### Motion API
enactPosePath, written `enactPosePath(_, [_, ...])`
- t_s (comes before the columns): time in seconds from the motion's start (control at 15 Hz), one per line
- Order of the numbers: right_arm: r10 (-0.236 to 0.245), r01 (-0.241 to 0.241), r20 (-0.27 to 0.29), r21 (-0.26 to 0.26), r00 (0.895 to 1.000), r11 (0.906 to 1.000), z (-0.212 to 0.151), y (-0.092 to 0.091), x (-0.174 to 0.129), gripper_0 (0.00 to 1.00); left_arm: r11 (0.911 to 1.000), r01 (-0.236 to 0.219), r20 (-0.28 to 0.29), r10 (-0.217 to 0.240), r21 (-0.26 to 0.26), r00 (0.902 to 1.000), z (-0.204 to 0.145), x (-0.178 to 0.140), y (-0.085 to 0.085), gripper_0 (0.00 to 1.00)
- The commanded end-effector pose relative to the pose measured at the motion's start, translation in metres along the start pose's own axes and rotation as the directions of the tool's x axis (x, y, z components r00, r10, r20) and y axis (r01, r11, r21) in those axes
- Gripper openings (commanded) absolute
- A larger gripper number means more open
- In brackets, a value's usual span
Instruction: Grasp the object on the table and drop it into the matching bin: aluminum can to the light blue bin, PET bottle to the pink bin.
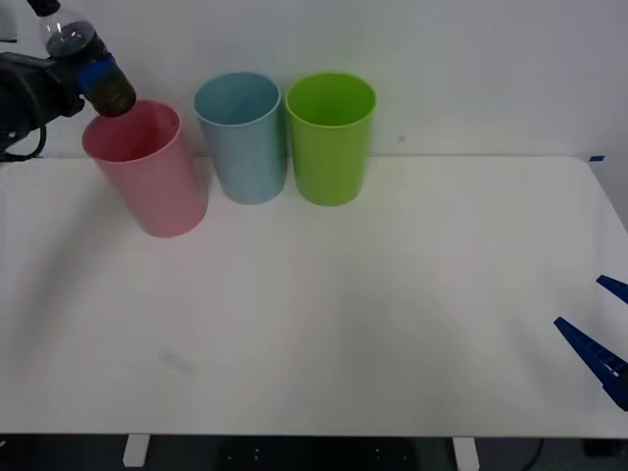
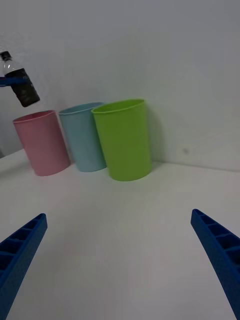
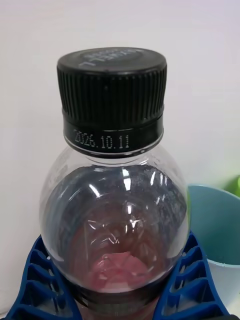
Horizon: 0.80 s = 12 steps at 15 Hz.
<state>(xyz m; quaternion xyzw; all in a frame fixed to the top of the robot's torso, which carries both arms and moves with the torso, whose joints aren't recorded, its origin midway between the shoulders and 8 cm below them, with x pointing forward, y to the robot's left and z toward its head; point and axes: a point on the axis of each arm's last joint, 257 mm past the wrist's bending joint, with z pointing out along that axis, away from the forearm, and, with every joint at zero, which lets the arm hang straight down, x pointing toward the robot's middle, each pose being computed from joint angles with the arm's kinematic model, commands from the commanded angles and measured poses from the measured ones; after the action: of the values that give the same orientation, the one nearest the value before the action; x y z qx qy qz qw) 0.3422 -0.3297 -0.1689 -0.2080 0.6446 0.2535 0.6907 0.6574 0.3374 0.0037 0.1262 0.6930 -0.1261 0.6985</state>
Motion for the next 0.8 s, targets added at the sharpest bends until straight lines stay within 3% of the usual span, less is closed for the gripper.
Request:
enactPosePath(0.07, [0.000, 0.000, 0.000, 0.000, 1.000, 1.0000, 0.0000, 0.0000, 0.0000, 1.00, 0.9999, 0.007, -0.001, -0.007, 0.013, 1.0000, 0.0057, 0.0064, -0.0092, 0.00])
enactPosePath(0.27, [0.000, 0.000, 0.000, 0.000, 1.000, 1.0000, 0.0000, 0.0000, 0.0000, 1.00, 0.9999, 0.003, -0.002, -0.003, 0.014, 1.0000, 0.0058, 0.0064, -0.0098, 0.04])
enactPosePath(0.33, [0.000, 0.000, 0.000, 0.000, 1.000, 1.0000, 0.0000, 0.0000, 0.0000, 1.00, 0.9999, 0.005, -0.003, -0.005, 0.015, 1.0000, 0.0055, 0.0073, -0.0099, 0.12])
enactPosePath(0.4, [0.000, 0.000, 0.000, 0.000, 1.000, 1.0000, 0.0000, 0.0000, 0.0000, 1.00, 0.9999, 0.001, -0.002, -0.001, 0.013, 1.0000, 0.0055, 0.0059, -0.0092, 0.38])
enactPosePath(0.47, [0.000, 0.000, 0.000, 0.000, 1.000, 1.0000, 0.0000, 0.0000, 0.0000, 1.00, 0.9999, 0.003, -0.004, -0.003, 0.014, 1.0000, 0.0054, 0.0076, -0.0093, 1.00])
enactPosePath(0.73, [0.000, 0.000, 0.000, 0.000, 1.000, 1.0000, 0.0000, 0.0000, 0.0000, 1.00, 0.9996, -0.001, -0.008, 0.001, 0.027, 1.0000, 0.0048, 0.0088, -0.0125, 1.00])
enactPosePath(0.8, [0.000, 0.000, 0.000, 0.000, 1.000, 1.0000, 0.0000, 0.0000, 0.0000, 1.00, 0.9993, 0.017, -0.009, -0.017, 0.032, 0.9998, 0.0037, 0.0098, -0.0129, 1.00])
